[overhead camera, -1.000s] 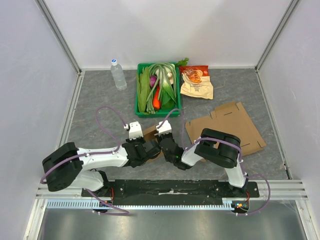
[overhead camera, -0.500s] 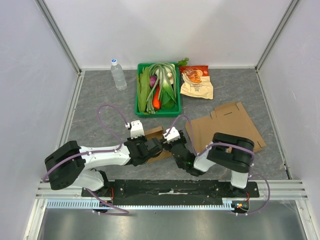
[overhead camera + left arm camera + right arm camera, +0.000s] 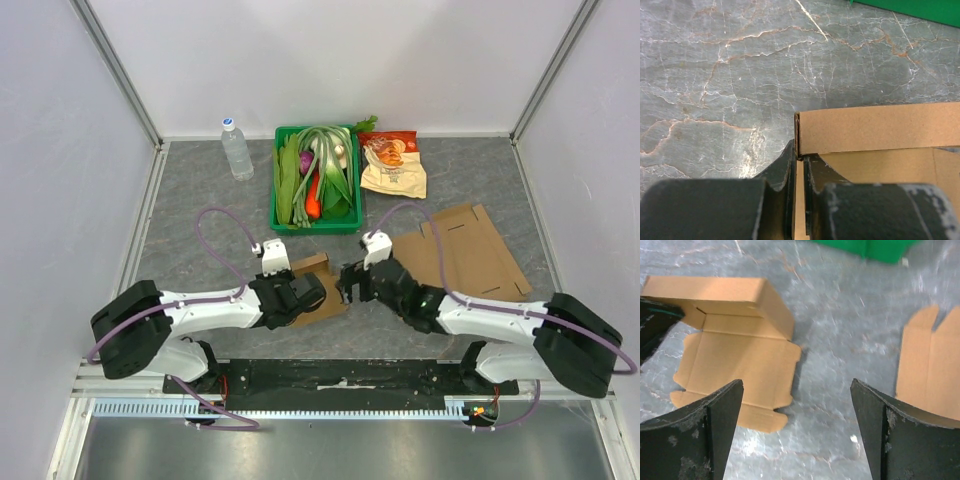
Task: Fold the paper box
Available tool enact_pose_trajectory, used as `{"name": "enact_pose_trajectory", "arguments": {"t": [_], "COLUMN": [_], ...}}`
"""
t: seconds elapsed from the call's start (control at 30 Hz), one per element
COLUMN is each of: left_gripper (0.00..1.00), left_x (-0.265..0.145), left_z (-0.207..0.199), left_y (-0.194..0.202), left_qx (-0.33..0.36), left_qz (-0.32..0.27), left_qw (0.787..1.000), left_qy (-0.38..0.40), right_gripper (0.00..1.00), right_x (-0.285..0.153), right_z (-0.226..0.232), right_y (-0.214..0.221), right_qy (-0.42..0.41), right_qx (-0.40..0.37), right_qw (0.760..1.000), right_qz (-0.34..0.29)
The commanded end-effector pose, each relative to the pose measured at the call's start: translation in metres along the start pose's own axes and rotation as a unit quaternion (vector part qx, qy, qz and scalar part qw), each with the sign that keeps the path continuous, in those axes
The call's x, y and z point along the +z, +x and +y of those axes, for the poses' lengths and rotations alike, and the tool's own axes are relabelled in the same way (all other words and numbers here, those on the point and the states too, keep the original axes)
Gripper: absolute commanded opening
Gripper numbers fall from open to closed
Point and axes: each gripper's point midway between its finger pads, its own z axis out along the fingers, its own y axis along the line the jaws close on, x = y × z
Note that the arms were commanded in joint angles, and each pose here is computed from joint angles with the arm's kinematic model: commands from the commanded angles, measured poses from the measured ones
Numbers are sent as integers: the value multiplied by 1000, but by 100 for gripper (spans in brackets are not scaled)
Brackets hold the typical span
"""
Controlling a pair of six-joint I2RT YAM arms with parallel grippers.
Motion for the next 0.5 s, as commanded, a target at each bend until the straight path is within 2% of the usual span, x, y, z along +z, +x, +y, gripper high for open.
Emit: {"name": "enact_pose_trajectory", "arguments": {"t": [0.0, 0.13, 0.23, 0.27, 0.3, 0.47], "left_gripper": [2, 2, 2, 2, 2, 2], "left_x": [-5, -12, -18, -19, -20, -21], "left_z": [-11, -14, -12, -11, -9, -6], "left_y": [-6, -9, -10, -10, -9, -6], "left_qx": [-36, -70, -97, -107, -107, -119], "left_qz": [28, 59, 69, 72, 76, 85], "left_qw": [999, 995, 991, 990, 990, 989], "left_qy": [21, 45, 54, 53, 50, 38], "right_gripper": [96, 98, 97, 96, 95, 89], "right_x": [-36, -46, -48, -47, -48, -47], "right_z": [4, -2, 15, 30, 32, 37], "right_y": [67, 68, 63, 49, 54, 33], "right_qy": [-73, -75, -117, -152, -159, -175], "right_qx": [149, 198, 248, 286, 297, 339], "right_qw": [966, 954, 938, 926, 921, 912], "right_qz": [199, 210, 210, 192, 193, 149]}}
